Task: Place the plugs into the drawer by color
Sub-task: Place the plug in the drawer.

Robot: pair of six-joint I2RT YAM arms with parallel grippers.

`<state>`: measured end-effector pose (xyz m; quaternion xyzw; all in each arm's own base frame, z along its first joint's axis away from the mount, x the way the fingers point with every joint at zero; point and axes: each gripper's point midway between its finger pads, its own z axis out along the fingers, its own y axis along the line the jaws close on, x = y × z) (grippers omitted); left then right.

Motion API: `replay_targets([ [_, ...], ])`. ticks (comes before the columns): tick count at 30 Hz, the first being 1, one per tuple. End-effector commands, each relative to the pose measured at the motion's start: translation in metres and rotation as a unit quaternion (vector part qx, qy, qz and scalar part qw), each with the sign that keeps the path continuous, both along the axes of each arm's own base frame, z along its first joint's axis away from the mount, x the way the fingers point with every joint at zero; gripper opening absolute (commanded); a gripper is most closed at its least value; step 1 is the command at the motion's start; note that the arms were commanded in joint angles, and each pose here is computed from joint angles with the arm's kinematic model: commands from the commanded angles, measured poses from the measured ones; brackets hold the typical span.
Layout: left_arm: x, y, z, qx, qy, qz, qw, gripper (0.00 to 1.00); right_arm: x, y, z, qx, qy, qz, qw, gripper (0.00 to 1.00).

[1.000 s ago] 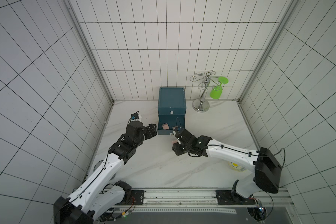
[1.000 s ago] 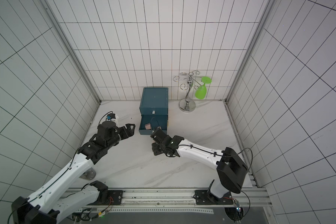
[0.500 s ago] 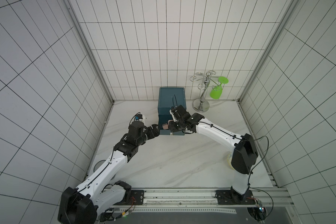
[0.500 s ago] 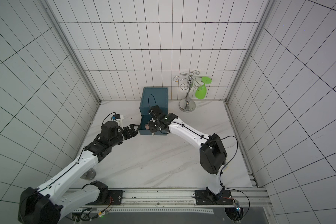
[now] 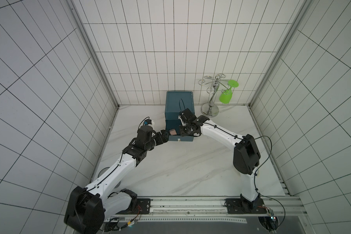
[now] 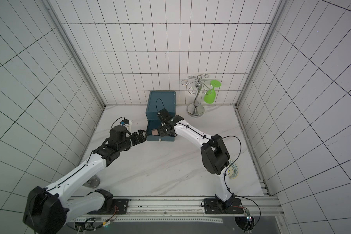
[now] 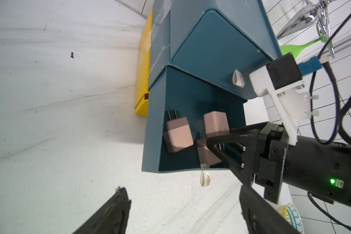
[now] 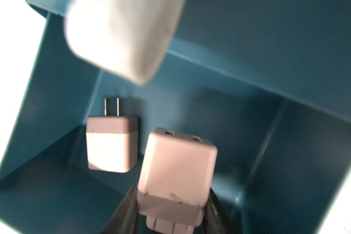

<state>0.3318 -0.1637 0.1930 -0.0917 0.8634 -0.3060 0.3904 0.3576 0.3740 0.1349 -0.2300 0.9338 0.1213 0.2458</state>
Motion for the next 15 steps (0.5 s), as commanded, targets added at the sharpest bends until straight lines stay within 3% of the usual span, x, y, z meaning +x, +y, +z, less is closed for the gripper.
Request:
replay_targets([
  [1,0.005,-0.005,0.011,-0.012,-0.013,-0.006,1.000,0.87,0.001,0.004,-0.003,-0.007,0.012,0.013,1.000,0.41],
  [6,0.016,0.004,0.013,0.014,-0.030,0.016,0.999,0.91,0.001,0.011,-0.001,0.001,0.018,0.022,1.000,0.54],
  [10,0.038,0.033,0.045,0.055,-0.046,0.071,0.995,0.93,0.000,0.003,0.015,0.008,0.013,0.015,1.000,0.63],
  [15,0.078,0.029,0.091,0.052,-0.096,0.057,0.992,0.96,-0.016,-0.002,0.056,0.064,0.001,0.027,0.998,0.59],
])
